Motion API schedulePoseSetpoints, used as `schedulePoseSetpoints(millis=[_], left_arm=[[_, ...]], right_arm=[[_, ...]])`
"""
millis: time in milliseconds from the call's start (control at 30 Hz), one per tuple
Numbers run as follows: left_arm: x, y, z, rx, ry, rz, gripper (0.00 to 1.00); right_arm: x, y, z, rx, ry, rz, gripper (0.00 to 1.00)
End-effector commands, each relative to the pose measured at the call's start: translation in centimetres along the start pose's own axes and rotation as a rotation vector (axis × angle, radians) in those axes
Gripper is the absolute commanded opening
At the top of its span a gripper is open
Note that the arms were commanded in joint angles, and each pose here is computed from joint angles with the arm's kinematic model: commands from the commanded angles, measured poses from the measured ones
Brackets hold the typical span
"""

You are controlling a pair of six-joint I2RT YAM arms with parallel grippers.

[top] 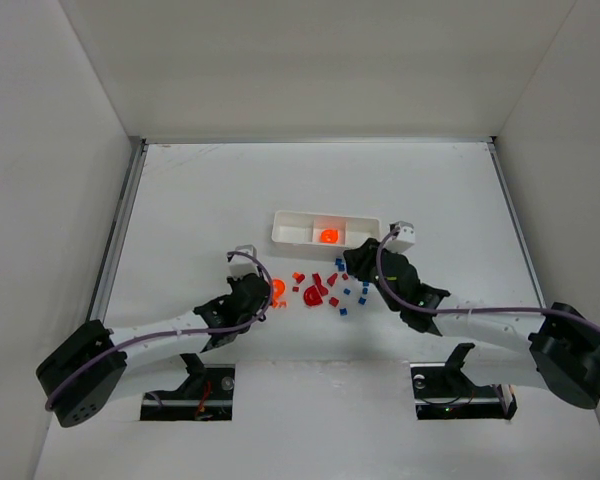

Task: Sort the legos into containers by color

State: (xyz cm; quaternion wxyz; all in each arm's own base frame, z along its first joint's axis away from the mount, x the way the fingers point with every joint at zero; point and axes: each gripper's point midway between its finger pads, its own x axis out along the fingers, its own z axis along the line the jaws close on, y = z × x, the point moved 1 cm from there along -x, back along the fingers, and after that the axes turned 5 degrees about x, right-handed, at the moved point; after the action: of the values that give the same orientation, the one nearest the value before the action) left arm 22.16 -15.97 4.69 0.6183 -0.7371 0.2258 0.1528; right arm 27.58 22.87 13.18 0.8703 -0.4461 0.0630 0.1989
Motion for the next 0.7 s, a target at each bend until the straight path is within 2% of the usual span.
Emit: schedulePoseSetpoints(millis=[0,100,267,667], left_arm=[[0.0,-1.3,-1.2,-0.012,0.019,-0.022,0.2],[0.3,-1.0,-1.4,-0.022,0.023,-0.009,0.24],[1.0,-0.4,-1.9,-0.033,0.039,0.024,0.25],[2.2,-0.6,-2.1,-0.074,0.034,0.014,0.06]], right_arm=[[-1.0,-1.0,0.3,0.024,-0.013,-0.055,0.47],[-1.4,-0.3,0.4,0.016,-0.02,-0.036,0.47],[-1.4,0.7,0.9,0.003,-0.032,-0.012,0.47],[-2.8,2.9,1.1,0.013,-0.051,0.02,0.46]])
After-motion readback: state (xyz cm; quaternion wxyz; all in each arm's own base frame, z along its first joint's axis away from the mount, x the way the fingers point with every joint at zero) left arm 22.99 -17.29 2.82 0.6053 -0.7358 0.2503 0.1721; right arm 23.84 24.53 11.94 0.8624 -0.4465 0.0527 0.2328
